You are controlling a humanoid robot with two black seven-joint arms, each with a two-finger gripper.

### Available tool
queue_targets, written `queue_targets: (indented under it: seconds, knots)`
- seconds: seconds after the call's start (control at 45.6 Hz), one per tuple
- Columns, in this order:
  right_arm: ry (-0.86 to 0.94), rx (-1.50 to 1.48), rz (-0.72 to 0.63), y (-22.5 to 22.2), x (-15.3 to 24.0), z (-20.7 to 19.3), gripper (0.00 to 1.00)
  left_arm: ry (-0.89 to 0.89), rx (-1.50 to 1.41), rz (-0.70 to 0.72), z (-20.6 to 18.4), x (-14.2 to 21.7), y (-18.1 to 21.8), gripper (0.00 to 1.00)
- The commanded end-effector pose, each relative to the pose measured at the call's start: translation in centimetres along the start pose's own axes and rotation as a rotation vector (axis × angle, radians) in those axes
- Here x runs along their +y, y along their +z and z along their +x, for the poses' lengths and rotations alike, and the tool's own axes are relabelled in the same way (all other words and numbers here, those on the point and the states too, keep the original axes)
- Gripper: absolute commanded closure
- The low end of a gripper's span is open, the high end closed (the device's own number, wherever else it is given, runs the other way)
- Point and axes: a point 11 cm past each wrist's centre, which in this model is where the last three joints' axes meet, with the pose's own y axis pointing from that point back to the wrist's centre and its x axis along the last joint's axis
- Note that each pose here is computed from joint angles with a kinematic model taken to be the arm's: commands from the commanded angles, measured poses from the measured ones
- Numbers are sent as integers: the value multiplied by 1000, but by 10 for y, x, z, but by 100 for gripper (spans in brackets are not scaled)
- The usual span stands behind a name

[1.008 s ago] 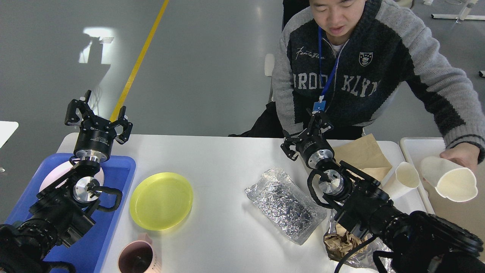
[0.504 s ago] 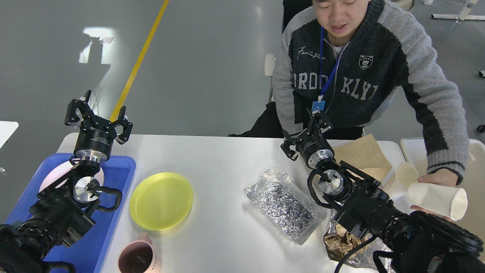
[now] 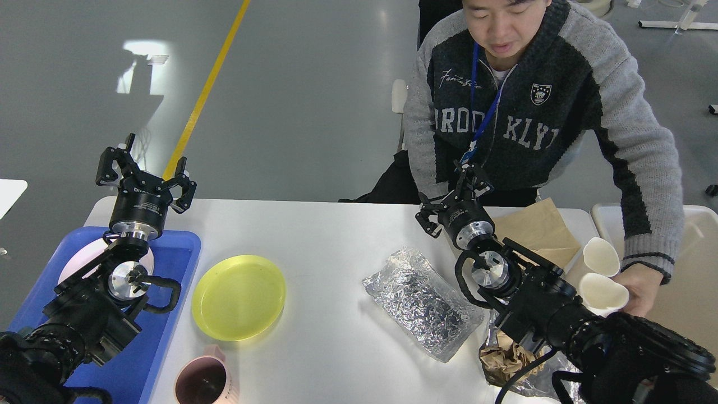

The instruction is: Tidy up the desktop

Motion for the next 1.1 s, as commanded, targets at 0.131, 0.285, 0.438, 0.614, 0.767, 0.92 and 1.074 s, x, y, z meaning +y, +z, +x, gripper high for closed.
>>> queue_targets:
  seconds: [0.131,0.285,0.438,0.614,0.767,0.92,1.074]
  knots:
    - [0,0,0,0,0,0,0,0,1,-1,0,0,0,3]
    - [0,0,0,0,0,0,0,0,0,0,0,0,0,3]
    - [0,0,0,0,0,0,0,0,0,0,0,0,0,3]
    - [0,0,0,0,0,0,0,0,1,-1,0,0,0,3]
    - [0,0,0,0,0,0,0,0,1,1,0,0,-1,3]
    - [0,0,0,0,0,0,0,0,0,0,0,0,0,3]
    - [-1,3,-2,0,0,0,0,0,0,0,0,0,0,3]
